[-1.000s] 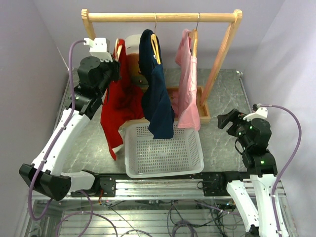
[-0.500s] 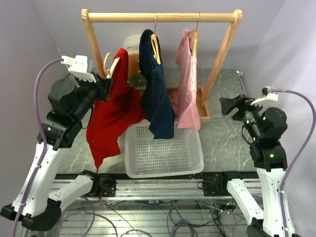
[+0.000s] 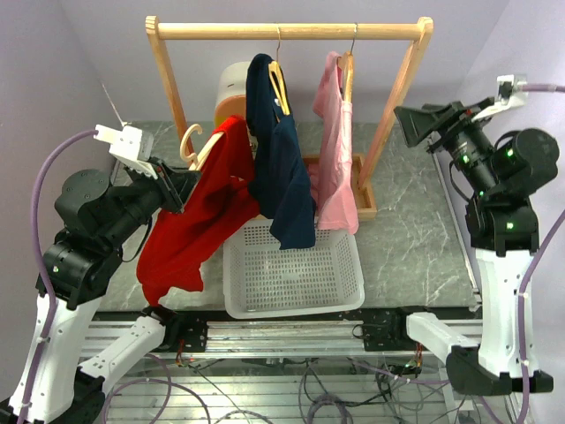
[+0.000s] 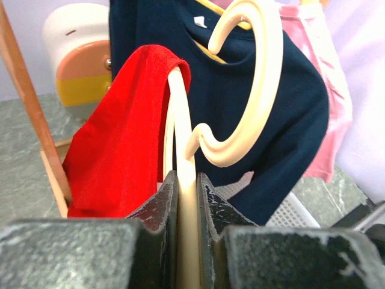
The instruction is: Remove the t-shirt from the hanger
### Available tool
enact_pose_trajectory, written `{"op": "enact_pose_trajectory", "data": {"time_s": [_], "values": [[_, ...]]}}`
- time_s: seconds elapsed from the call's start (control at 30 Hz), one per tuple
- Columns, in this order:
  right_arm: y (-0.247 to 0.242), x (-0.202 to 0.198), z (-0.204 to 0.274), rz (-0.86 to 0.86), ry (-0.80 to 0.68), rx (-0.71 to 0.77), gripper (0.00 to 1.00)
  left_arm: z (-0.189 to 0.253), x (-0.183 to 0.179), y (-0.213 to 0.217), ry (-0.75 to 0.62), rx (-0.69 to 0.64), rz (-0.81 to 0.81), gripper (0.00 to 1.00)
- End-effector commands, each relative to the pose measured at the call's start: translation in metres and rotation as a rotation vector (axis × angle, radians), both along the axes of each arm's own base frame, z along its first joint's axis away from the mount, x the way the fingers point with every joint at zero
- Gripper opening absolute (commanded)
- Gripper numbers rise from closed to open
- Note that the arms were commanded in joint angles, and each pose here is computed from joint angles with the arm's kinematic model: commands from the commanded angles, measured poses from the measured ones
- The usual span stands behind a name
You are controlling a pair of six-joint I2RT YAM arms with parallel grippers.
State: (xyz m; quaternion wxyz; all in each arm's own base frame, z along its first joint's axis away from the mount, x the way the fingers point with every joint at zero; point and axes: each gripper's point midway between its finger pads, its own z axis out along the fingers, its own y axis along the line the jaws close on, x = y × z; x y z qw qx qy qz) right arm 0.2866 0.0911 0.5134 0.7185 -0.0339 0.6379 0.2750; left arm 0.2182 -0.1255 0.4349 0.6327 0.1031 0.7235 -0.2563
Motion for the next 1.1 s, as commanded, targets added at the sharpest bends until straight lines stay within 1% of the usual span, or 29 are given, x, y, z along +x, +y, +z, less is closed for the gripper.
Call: {"op": "enact_pose_trajectory", "data": {"time_s": [0.0, 0.1, 0.2, 0.27, 0.3, 0.33, 0.37, 0.4, 0.5, 0.6, 0.67, 0.73, 0.8, 0.83, 0.9, 1.0, 1.07], "values": [[0.010, 0.008, 0.033, 0.059, -0.043, -0.024, 0.78, 0.010, -0.014, -0.017, -0.033, -0.058, -0.114, 0.07], [0.017, 0.024, 0.046, 0.077, -0.048, -0.033, 0.78, 0.013, -0.016, -0.023, -0.044, -0.065, -0.150, 0.07], [0.020, 0.043, 0.056, 0.053, -0.032, -0.058, 0.79, 0.012, -0.016, -0.026, -0.042, -0.061, -0.172, 0.07], [0.017, 0.061, 0.059, 0.005, -0.003, -0.080, 0.80, 0.008, -0.014, -0.028, -0.034, -0.058, -0.176, 0.07], [0.011, 0.063, 0.073, -0.033, -0.024, -0.085, 0.81, 0.004, -0.012, -0.029, -0.029, -0.055, -0.177, 0.07], [0.007, 0.072, 0.076, -0.063, -0.017, -0.089, 0.84, 0.002, -0.012, -0.031, -0.028, -0.056, -0.188, 0.07], [0.006, 0.082, 0.074, -0.074, -0.006, -0.096, 0.90, 0.001, -0.013, -0.033, -0.027, -0.058, -0.200, 0.07], [0.006, 0.085, 0.077, -0.077, -0.016, -0.105, 0.99, 0.000, -0.014, -0.035, -0.029, -0.061, -0.215, 0.07], [0.005, 0.080, 0.082, -0.077, -0.072, -0.108, 1.00, 0.002, -0.019, -0.038, -0.043, -0.062, -0.248, 0.07], [0.015, 0.062, 0.071, -0.008, -0.135, -0.130, 1.00, 0.004, -0.027, -0.038, -0.046, -0.038, -0.272, 0.07], [0.020, 0.058, 0.055, 0.023, -0.109, -0.143, 1.00, 0.001, -0.030, -0.039, -0.021, -0.013, -0.288, 0.07], [0.033, 0.060, 0.030, 0.102, -0.032, -0.160, 1.00, -0.004, -0.036, -0.042, 0.011, 0.008, -0.326, 0.07], [0.050, 0.060, 0.019, 0.138, 0.008, -0.154, 0.99, -0.004, -0.040, -0.045, 0.012, 0.007, -0.356, 0.07], [0.071, 0.056, 0.017, 0.144, 0.005, -0.177, 0.99, -0.004, -0.041, -0.046, 0.009, 0.003, -0.365, 0.07], [0.117, 0.040, 0.026, 0.086, -0.033, -0.253, 1.00, -0.003, -0.041, -0.045, 0.006, -0.001, -0.358, 0.07], [0.193, 0.019, 0.019, 0.072, -0.030, -0.380, 1.00, -0.002, -0.039, -0.039, -0.006, -0.007, -0.313, 0.07], [0.225, 0.007, 0.016, 0.075, -0.043, -0.436, 1.00, -0.003, -0.034, -0.031, -0.009, -0.009, -0.257, 0.07]]}}
